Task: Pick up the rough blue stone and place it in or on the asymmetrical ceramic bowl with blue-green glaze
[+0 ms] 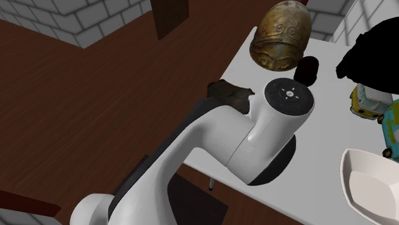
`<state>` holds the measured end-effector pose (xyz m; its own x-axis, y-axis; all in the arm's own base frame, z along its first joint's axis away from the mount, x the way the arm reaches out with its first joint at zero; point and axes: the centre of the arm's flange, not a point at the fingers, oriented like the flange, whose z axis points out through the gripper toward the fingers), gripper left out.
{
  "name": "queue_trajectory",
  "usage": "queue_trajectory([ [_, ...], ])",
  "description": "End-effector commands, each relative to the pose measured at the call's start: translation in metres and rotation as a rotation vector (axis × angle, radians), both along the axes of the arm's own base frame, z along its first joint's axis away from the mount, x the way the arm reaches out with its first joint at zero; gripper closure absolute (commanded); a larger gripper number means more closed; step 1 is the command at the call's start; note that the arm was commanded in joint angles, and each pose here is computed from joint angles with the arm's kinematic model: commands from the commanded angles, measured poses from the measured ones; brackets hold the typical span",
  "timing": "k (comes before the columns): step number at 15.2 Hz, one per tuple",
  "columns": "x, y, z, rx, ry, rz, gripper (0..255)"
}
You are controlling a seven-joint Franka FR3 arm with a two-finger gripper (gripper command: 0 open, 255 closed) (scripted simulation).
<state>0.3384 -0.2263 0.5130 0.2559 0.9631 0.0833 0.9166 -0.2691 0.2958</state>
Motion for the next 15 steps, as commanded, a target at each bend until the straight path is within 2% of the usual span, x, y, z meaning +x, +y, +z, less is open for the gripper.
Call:
queue_trajectory([
  [1, 0.0, 0.0, 0.009, 0.001, 0.003, 0.0, 255],
  [7, 0.0, 0.0, 0.041, 0.001, 0.003, 0.0, 255],
  [8, 0.0, 0.0, 0.035, 0.0, 0.002, 0.0, 255],
  [9, 0.0, 0.0, 0.035, 0.0, 0.002, 0.0, 0],
  [11, 0.01, -0.023, 0.028, 0.001, 0.065, -0.025, 0],
  [12, 0.012, -0.029, 0.026, 0.001, 0.08, -0.03, 0],
  [15, 0.016, -0.029, 0.011, 0.001, 0.08, -0.03, 0],
])
